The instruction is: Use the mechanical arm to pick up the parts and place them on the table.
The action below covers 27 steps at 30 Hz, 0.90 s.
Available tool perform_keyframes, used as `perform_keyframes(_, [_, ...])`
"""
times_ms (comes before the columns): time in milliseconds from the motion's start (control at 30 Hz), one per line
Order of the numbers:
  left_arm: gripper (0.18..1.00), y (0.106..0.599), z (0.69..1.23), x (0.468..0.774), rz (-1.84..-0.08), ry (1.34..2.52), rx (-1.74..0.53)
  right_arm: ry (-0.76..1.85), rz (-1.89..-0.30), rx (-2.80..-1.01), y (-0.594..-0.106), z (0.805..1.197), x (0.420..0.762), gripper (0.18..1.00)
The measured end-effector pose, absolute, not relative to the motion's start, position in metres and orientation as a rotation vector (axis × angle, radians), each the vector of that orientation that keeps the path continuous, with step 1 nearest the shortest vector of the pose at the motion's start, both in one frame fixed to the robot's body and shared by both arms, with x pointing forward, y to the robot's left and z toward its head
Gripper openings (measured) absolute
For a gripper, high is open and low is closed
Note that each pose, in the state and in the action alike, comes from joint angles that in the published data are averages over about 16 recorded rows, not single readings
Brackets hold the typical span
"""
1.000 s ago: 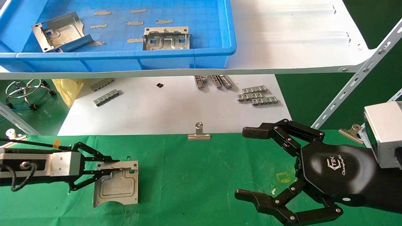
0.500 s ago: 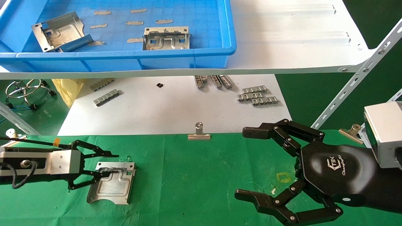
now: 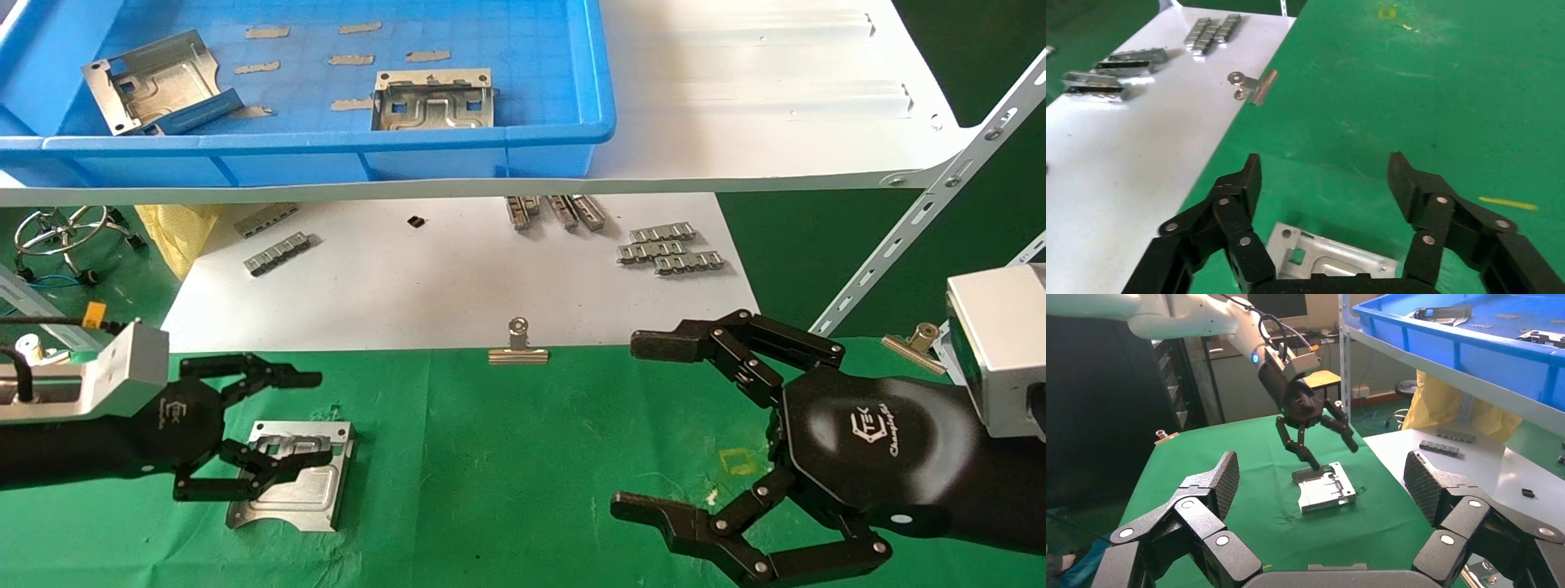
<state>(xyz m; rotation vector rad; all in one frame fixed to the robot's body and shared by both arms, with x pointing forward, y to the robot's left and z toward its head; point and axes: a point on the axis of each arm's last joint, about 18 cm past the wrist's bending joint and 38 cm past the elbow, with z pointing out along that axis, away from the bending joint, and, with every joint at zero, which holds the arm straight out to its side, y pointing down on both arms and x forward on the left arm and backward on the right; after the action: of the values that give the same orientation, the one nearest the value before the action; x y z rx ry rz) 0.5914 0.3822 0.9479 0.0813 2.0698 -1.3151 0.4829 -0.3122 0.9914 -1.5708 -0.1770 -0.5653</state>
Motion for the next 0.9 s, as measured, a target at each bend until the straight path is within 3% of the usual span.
perform_keyframes(400, [0.898,0.376,0.949,0.588,-1.373,2.053,0.073,-0.177,-0.565,-1.571,-0.312,0.991,0.483,1.001])
perform_keyframes(600, [0.962,0.366,0.952,0.583,-1.425,2.034,0.089,-0.177,-0.565,-1.571,-0.312,0.991,0.483,1.001])
perform_keyframes(900, [0.996,0.352,0.959,0.57,-1.509,2.004,0.117,-0.177,-0.565,-1.571,-0.312,0.991,0.483,1.001])
